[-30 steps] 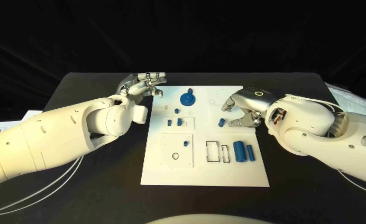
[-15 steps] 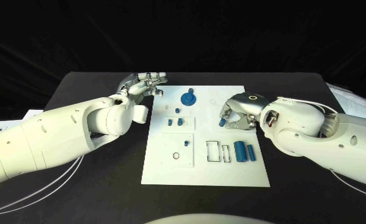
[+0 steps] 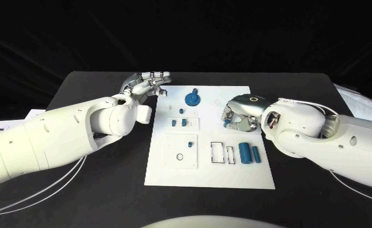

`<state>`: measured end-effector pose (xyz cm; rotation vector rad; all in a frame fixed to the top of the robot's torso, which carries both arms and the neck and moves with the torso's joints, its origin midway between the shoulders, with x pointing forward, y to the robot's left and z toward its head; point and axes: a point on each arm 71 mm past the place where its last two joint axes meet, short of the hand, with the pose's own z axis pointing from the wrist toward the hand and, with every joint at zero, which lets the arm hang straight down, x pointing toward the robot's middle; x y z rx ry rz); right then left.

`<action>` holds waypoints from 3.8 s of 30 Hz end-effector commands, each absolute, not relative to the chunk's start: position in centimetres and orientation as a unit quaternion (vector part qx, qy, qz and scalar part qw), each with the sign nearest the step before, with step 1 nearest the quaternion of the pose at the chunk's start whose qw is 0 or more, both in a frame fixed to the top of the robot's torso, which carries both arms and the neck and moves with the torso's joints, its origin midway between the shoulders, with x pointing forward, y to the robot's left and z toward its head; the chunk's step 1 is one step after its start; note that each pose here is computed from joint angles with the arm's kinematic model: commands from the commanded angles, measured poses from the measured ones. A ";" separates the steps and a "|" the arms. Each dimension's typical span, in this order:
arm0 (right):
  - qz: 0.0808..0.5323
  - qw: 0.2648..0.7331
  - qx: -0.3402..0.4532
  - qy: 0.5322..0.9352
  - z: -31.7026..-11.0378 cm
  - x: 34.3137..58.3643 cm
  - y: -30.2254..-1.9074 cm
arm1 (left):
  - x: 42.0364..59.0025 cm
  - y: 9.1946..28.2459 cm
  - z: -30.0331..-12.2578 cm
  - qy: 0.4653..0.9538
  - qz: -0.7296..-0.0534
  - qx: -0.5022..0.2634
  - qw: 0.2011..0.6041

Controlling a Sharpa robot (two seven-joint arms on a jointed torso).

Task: Assemble the parts on the task board

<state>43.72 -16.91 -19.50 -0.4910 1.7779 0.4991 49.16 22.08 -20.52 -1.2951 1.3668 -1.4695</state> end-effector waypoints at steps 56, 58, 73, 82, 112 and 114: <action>0.410 0.496 -0.220 0.733 -20.8 38.4 -7.2 | 49.0 21.1 -20.7 0.539 -0.583 -0.499 0.348; 0.408 0.493 -0.224 0.735 -21.1 38.3 -7.0 | 49.0 21.0 -20.7 0.539 -0.583 -0.499 0.348; 0.401 0.480 -0.233 0.744 -22.5 38.5 -6.3 | 49.1 20.8 -20.8 0.540 -0.584 -0.498 0.345; 0.398 0.478 -0.235 0.747 -22.7 38.5 -6.1 | 49.1 20.8 -20.8 0.540 -0.585 -0.497 0.344; 0.347 0.468 -0.269 0.767 -23.9 38.4 -5.4 | 49.1 20.9 -21.0 0.541 -0.583 -0.499 0.344; 0.342 0.471 -0.271 0.766 -23.9 38.4 -5.4 | 49.1 20.9 -21.0 0.541 -0.583 -0.499 0.344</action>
